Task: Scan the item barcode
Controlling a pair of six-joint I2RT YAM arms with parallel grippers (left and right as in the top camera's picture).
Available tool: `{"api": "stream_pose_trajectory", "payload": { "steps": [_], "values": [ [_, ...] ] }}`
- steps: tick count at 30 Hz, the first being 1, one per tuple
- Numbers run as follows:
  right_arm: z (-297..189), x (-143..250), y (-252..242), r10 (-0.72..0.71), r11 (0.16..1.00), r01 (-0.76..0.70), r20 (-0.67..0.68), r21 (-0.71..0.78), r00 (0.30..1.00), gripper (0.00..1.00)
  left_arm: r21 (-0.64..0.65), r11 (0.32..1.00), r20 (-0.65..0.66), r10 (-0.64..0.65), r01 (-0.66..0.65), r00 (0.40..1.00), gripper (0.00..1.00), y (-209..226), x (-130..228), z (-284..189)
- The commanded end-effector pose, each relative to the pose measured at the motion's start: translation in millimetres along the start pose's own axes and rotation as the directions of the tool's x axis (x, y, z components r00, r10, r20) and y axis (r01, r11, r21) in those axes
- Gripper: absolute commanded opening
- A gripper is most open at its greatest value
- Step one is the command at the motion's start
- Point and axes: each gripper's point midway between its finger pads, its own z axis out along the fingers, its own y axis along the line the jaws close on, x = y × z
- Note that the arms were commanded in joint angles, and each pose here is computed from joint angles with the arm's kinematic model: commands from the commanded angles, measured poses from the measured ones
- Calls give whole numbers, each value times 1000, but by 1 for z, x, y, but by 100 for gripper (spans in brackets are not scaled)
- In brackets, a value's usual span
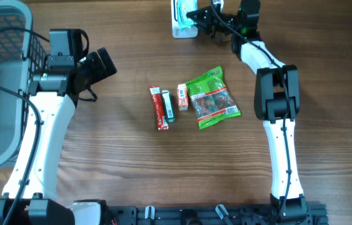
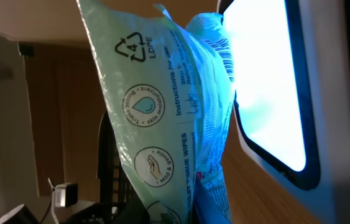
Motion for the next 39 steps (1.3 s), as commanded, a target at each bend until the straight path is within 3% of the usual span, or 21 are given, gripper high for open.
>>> {"api": "stream_pose_trajectory", "payload": {
  "steps": [1,6,13,25,39],
  "values": [
    [-7,-1,18,-36,999,35,-24,-28,999,5,-14,1000,8,7,-7,1000,100,3,-3,0],
    [-12,-4,35,12,998,-13,-19,-61,1000,5,-14,1000,9,7,-7,1000,100,3,-4,0],
    [-36,1,106,-171,977,163,-50,-135,984,5,-14,1000,8,7,-7,1000,100,3,-3,0],
    [-92,-4,209,-306,946,302,-22,-119,952,5,-14,1000,9,7,-7,1000,100,3,-4,0],
    [-196,-24,197,-195,981,195,27,-9,981,5,-14,1000,9,7,-7,1000,100,3,-4,0]
  ]
}}
